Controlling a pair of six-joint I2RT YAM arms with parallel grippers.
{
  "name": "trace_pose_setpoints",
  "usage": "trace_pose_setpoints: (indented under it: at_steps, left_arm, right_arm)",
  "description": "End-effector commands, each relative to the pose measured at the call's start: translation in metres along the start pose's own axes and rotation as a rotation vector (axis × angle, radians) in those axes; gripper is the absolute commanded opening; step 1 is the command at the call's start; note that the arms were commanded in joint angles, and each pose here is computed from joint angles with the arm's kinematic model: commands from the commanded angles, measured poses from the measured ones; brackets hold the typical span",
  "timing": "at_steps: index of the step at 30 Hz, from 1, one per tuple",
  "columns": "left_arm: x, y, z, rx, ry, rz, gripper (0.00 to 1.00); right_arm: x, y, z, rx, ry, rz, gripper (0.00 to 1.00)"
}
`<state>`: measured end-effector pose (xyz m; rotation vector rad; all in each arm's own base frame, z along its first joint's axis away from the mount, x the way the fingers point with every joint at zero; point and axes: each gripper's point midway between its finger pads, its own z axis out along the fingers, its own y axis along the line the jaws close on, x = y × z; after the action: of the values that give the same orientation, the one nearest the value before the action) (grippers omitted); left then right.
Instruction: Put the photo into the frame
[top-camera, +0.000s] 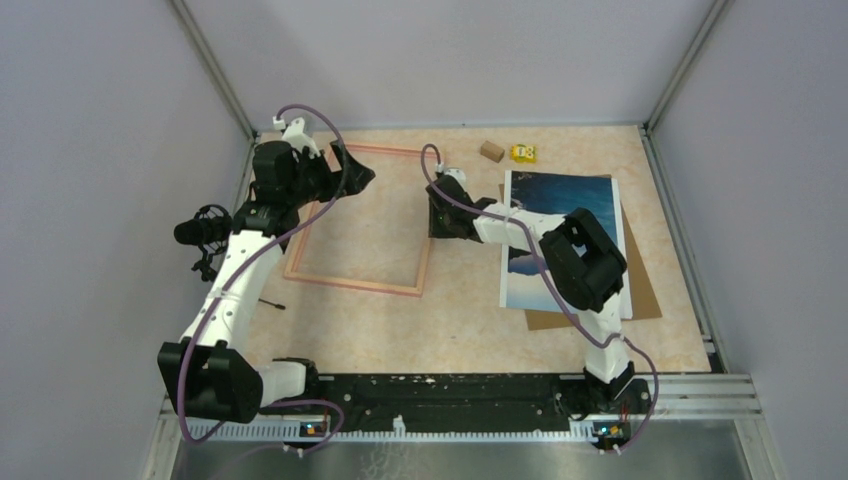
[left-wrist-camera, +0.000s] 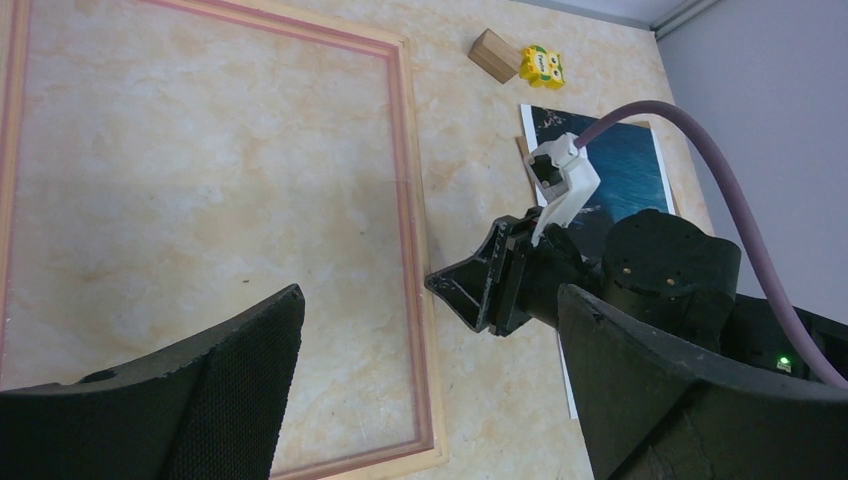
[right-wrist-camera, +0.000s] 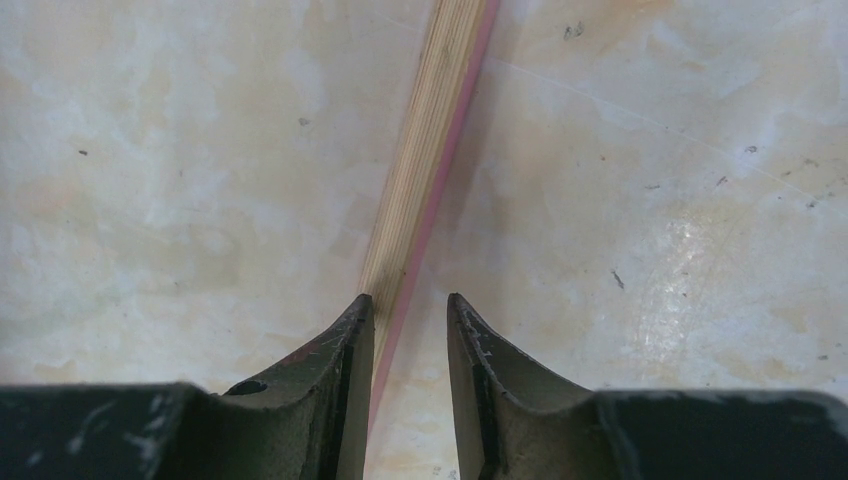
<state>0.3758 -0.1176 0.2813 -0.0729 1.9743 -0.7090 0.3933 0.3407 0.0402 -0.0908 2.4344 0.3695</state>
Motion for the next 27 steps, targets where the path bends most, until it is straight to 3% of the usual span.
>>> trace_pose_setpoints:
  at_steps: [1, 9, 14, 18, 27]
  left_arm:
    - [-0.011, -0.008, -0.003, 0.037, -0.046, 0.010, 0.98]
    - [-0.002, -0.006, 0.006, 0.054, -0.011, -0.012, 0.98]
    - [0.007, -0.008, 0.013, 0.084, 0.032, -0.039, 0.98]
    - [0.007, -0.013, 0.011, 0.109, 0.032, -0.042, 0.98]
    - [0.018, -0.017, 0.020, 0.158, 0.095, -0.077, 0.99]
  right_arm:
    - [0.053, -0.076, -0.017, 0.199, 0.173, -0.119, 0.31]
    - [0.038, -0.096, -0.041, 0.082, 0.117, -0.097, 0.32]
    - [0.024, -0.059, -0.056, -0.138, 0.036, -0.024, 0.59]
    - [0.027, -0.027, -0.058, -0.207, 0.018, 0.050, 0.67]
    - [0.055, 0.013, -0.067, -0.208, 0.050, 0.133, 0.68]
